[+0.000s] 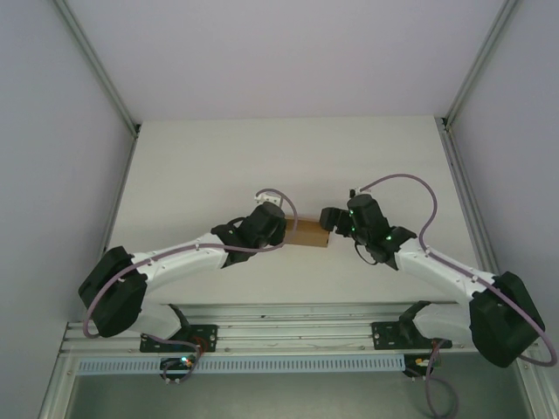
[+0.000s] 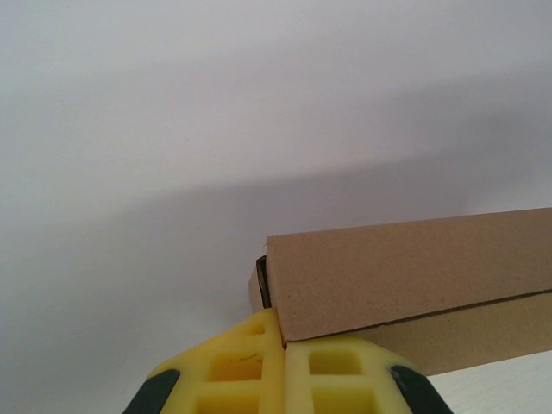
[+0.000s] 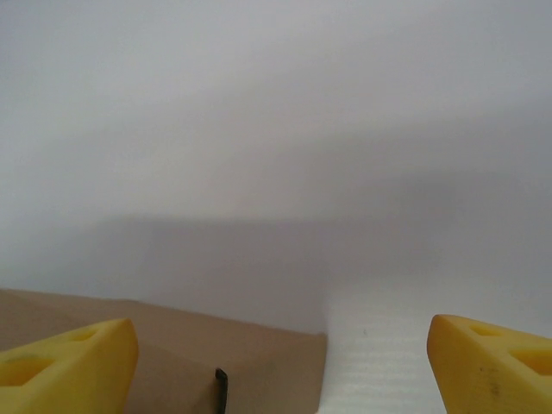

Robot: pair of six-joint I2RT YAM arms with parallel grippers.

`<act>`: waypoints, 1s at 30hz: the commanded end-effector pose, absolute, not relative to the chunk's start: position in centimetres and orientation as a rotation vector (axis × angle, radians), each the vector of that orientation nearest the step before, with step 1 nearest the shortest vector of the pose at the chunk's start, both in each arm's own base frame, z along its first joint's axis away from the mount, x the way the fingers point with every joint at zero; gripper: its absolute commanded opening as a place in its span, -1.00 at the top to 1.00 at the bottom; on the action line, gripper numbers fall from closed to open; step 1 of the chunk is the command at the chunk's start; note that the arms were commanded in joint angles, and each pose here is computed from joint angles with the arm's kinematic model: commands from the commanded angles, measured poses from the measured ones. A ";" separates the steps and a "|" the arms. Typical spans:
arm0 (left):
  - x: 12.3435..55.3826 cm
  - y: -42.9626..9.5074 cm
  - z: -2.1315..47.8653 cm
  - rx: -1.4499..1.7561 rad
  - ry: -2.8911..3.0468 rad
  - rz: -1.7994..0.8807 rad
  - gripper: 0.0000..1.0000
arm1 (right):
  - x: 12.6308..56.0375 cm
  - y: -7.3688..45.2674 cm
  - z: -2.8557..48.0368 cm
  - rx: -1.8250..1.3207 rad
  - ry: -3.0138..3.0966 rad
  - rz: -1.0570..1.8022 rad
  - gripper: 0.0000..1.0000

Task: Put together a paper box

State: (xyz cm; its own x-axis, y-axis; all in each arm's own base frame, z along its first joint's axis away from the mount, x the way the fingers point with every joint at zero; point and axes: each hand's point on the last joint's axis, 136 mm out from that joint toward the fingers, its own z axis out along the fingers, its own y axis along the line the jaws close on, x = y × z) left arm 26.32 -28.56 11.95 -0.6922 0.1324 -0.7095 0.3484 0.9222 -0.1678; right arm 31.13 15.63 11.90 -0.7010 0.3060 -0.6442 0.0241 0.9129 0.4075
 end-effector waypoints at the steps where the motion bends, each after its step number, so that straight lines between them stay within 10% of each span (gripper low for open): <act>1: 22.2 -26.3 6.3 0.513 2.565 -0.238 0.97 | 30.0 15.9 10.1 0.250 2.381 0.509 -0.72; 8: 21.4 -27.8 7.9 0.583 2.550 -0.350 0.59 | 28.9 14.8 6.8 0.298 2.384 0.490 -0.70; 14: 21.0 -28.3 11.3 0.630 2.502 -0.403 -0.34 | 28.4 15.0 5.6 0.325 2.401 0.517 -0.61; 21: 20.6 -28.6 15.6 0.667 2.412 -0.505 -0.93 | 27.8 14.9 4.6 0.352 2.413 0.526 -0.55; 30: 24.4 -26.8 14.9 0.260 2.490 -0.778 -1.00 | 27.3 15.0 3.7 0.326 2.441 0.517 -0.48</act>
